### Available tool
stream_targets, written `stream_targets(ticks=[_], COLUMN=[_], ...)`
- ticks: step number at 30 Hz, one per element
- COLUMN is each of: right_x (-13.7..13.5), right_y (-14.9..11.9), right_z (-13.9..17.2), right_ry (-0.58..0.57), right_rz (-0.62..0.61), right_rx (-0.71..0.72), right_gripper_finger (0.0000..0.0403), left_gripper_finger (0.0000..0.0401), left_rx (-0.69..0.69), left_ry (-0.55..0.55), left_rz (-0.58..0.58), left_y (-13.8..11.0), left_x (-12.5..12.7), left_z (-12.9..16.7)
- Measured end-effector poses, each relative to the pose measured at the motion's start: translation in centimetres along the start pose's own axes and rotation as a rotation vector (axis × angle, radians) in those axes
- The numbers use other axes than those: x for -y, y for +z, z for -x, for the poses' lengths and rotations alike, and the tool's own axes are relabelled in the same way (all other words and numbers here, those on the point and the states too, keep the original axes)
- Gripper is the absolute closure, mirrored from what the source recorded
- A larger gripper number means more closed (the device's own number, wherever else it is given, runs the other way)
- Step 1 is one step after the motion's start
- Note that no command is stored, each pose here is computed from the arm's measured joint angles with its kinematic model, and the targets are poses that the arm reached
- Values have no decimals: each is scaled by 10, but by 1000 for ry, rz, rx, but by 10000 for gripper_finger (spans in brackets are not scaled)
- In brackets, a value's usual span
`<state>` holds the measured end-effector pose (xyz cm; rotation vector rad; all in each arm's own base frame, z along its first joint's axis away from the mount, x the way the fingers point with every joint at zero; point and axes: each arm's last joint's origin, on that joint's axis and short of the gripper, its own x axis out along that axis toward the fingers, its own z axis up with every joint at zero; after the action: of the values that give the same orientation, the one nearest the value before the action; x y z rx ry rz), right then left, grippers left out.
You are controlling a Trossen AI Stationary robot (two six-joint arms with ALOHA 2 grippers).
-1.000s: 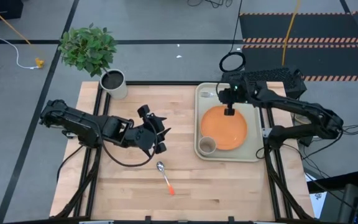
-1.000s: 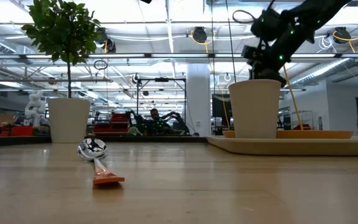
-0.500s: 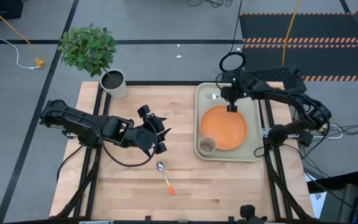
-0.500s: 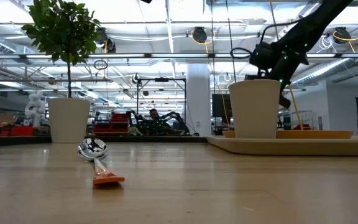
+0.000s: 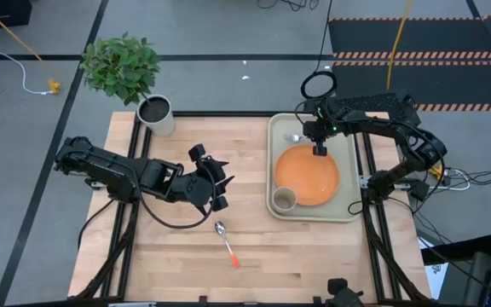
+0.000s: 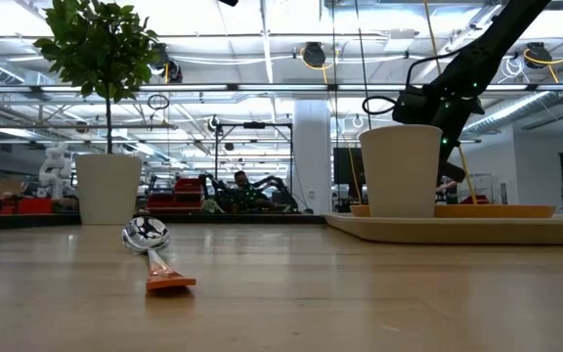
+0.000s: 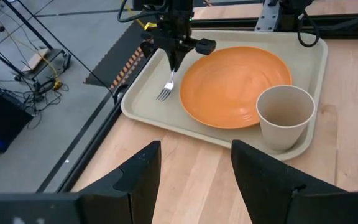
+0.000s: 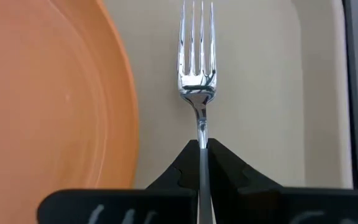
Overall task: Pick and place plate/cup/fork/spoon on tray
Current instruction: Put the orange fork on the gray tray to the top of the orange plate
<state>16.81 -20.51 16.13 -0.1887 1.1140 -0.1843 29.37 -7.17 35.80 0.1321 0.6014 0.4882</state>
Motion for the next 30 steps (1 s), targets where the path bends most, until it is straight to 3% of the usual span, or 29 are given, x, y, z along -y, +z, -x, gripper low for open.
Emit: stream_targets(ticks=[10, 24, 30], right_x=[-4, -4, -4], right_y=[-1, -1, -3], right_z=[0, 0, -5], right_ry=[59, 58, 55], right_rz=[33, 34, -31], right_rx=[9, 7, -23], right_gripper_finger=[399, 399, 398], left_gripper_finger=[203, 203, 203], left_rx=[-1, -2, -7], left_ry=[-1, -4, -26], left_rz=[-1, 12, 15], left_y=[0, 0, 0], left_x=[0, 0, 1], left_z=[0, 0, 0])
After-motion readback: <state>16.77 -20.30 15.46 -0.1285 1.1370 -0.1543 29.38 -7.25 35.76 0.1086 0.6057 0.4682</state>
